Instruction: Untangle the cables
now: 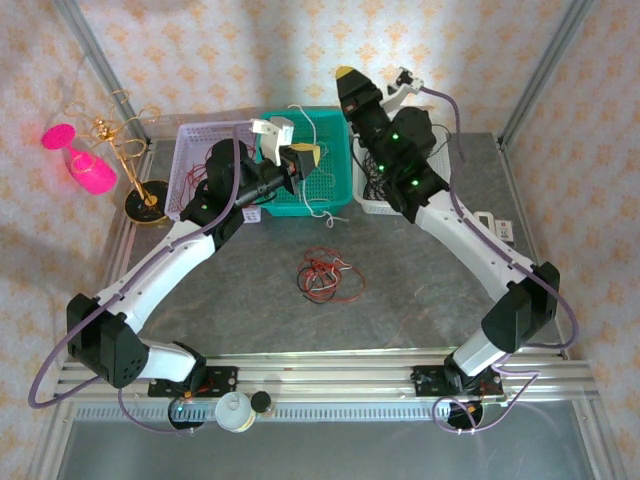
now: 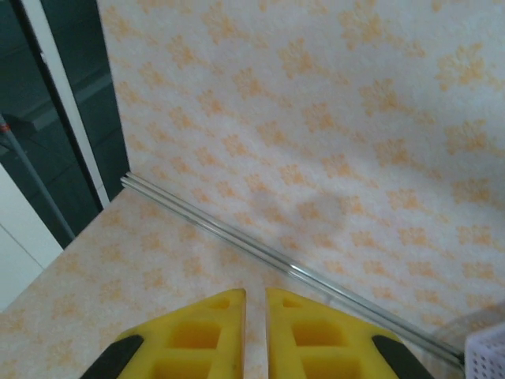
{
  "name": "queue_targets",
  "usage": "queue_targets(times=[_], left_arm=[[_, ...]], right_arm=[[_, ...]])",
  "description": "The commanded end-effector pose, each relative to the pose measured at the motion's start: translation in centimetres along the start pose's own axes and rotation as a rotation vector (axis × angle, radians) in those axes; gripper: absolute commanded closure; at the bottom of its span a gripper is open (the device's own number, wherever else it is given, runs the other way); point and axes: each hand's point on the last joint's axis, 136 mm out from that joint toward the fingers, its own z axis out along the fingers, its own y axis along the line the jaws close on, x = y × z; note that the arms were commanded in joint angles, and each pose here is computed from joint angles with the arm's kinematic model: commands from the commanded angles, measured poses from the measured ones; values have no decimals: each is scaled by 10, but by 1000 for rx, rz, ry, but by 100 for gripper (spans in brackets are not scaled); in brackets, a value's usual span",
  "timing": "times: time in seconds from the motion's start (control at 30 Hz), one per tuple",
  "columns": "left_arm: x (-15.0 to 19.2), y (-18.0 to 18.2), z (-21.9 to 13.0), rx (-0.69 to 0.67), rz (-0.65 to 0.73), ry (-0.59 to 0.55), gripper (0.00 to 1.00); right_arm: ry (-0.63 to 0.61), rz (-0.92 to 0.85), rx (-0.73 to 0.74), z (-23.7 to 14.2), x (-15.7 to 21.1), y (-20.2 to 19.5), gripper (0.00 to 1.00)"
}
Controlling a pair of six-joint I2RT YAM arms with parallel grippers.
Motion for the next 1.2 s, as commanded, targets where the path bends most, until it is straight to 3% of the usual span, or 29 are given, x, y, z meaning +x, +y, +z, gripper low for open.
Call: queue_targets(times=[0.0, 0.2, 0.37, 0.53, 0.77, 0.97, 1.17], left_arm=[[-11, -3, -5, -22, 15, -26, 100], [-46, 13, -3, -122, 53, -90, 100], [-90, 28, 7, -161, 81, -157, 100], [-130, 61, 22, -252, 111, -233, 100], [-138, 133, 70, -356, 62, -249, 100], [-62, 202, 119, -444, -47, -116, 100], [50, 254, 136, -552, -201, 92, 98]], right_arm=[[-35, -87, -6, 4, -19, 11, 84], [57, -178, 118, -6, -40, -21, 70], [134, -271, 249, -44, -46, -60, 61], [247, -343, 361, -84, -30, -93, 59], [423, -364, 498, -131, 5, -140, 58], [555, -345, 581, -170, 33, -176, 57], [803, -350, 655, -217, 82, -227, 59]])
